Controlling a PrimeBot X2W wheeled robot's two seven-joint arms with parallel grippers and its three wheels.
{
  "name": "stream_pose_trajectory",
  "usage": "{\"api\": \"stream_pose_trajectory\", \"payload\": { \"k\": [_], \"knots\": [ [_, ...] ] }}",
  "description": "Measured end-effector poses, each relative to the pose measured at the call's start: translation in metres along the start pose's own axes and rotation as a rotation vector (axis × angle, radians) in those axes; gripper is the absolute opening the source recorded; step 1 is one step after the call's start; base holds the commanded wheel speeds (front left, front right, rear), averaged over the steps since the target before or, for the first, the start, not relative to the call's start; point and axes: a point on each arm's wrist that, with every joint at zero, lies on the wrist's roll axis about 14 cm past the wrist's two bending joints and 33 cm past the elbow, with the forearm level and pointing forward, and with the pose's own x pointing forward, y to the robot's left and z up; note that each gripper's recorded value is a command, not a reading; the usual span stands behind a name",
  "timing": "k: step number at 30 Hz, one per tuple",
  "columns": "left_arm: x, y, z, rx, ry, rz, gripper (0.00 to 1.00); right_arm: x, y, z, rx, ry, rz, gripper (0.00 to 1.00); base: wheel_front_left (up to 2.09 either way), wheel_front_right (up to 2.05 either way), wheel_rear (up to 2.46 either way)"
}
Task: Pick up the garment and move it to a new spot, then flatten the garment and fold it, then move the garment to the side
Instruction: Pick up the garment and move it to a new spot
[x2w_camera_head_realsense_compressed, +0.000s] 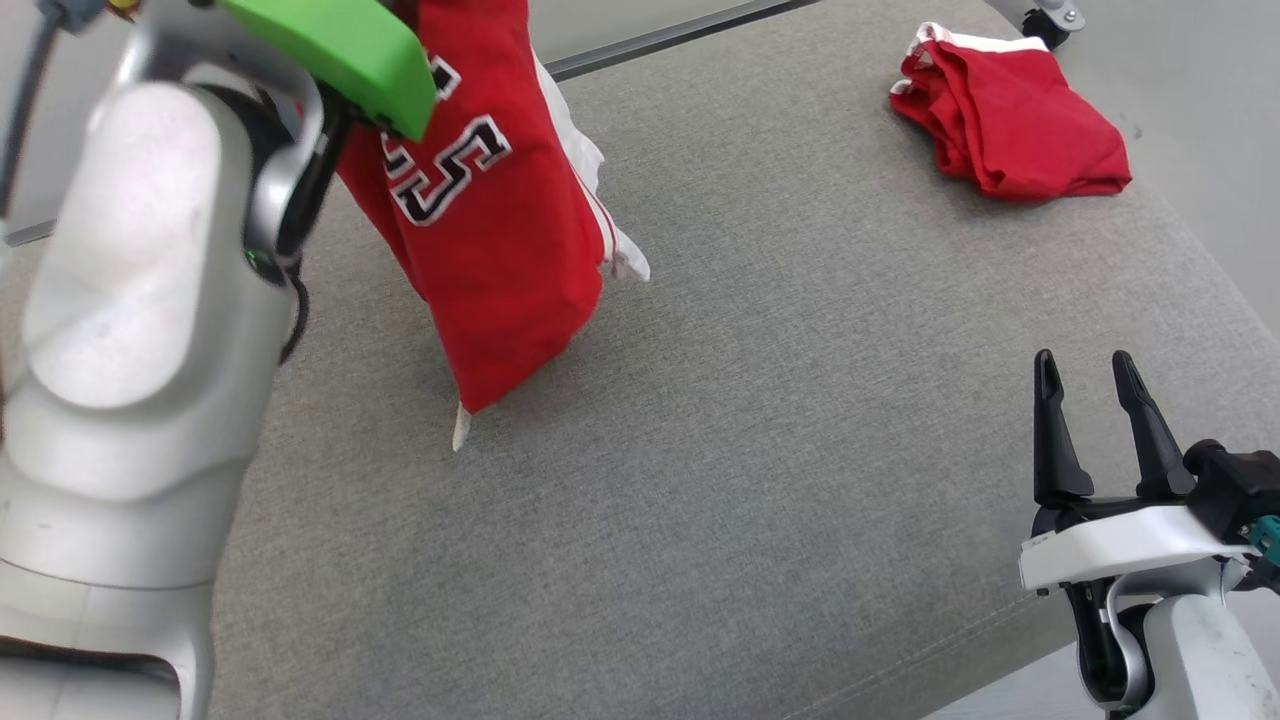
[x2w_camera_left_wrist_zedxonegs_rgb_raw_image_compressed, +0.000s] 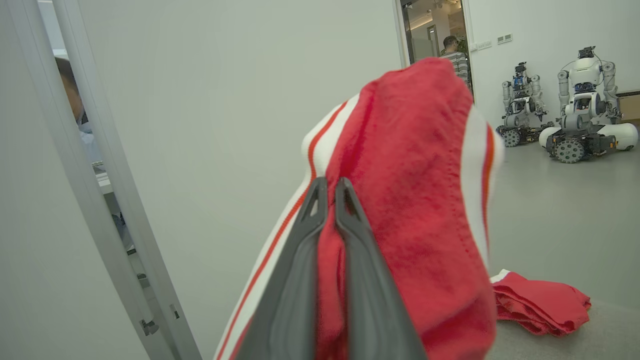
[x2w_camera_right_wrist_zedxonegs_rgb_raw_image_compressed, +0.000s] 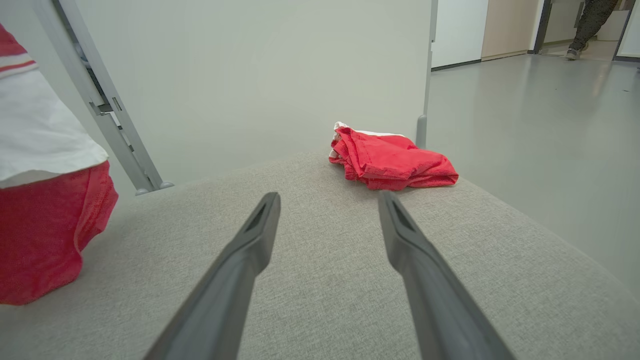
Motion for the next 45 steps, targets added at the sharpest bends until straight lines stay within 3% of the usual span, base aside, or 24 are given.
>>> {"api": "stream_pose_trajectory", "payload": {
  "k": [9, 19, 20, 21, 25, 29, 34, 45],
  "knots": [
    [-0.054, -0.041, -0.088, -0.189, 0.164, 0.008, 0.00, 0.013, 0.032, -0.011, 0.026, 0.022, 0.086, 1.00, 0.00, 0.00, 0.00],
    [-0.132, -0.114, -0.183, -0.423, 0.418, 0.010, 0.00, 0.019, 0.049, -0.020, 0.037, 0.042, 0.127, 1.00, 0.00, 0.00, 0.00],
    [-0.133, -0.117, -0.185, -0.433, 0.422, 0.006, 0.40, 0.019, 0.049, -0.021, 0.037, 0.045, 0.128, 1.00, 0.00, 0.00, 0.00],
    [-0.134, -0.121, -0.186, -0.437, 0.420, 0.003, 1.00, 0.018, 0.050, -0.021, 0.038, 0.048, 0.128, 1.00, 0.00, 0.00, 0.00],
    [-0.130, -0.124, -0.178, -0.415, 0.375, -0.005, 1.00, 0.017, 0.050, -0.021, 0.042, 0.048, 0.128, 1.00, 0.00, 0.00, 0.00],
    [-0.120, -0.105, -0.156, -0.372, 0.293, 0.045, 1.00, 0.014, 0.051, -0.018, 0.050, 0.040, 0.133, 1.00, 0.00, 0.00, 0.00],
    [-0.130, -0.060, -0.139, -0.299, 0.239, 0.168, 1.00, 0.014, 0.057, -0.016, 0.056, 0.029, 0.151, 1.00, 0.00, 0.00, 0.00],
    [-0.208, 0.031, -0.102, -0.126, 0.182, 0.464, 1.00, 0.020, 0.085, -0.009, 0.060, 0.005, 0.243, 1.00, 0.00, 0.00, 0.00]
  ]
}}
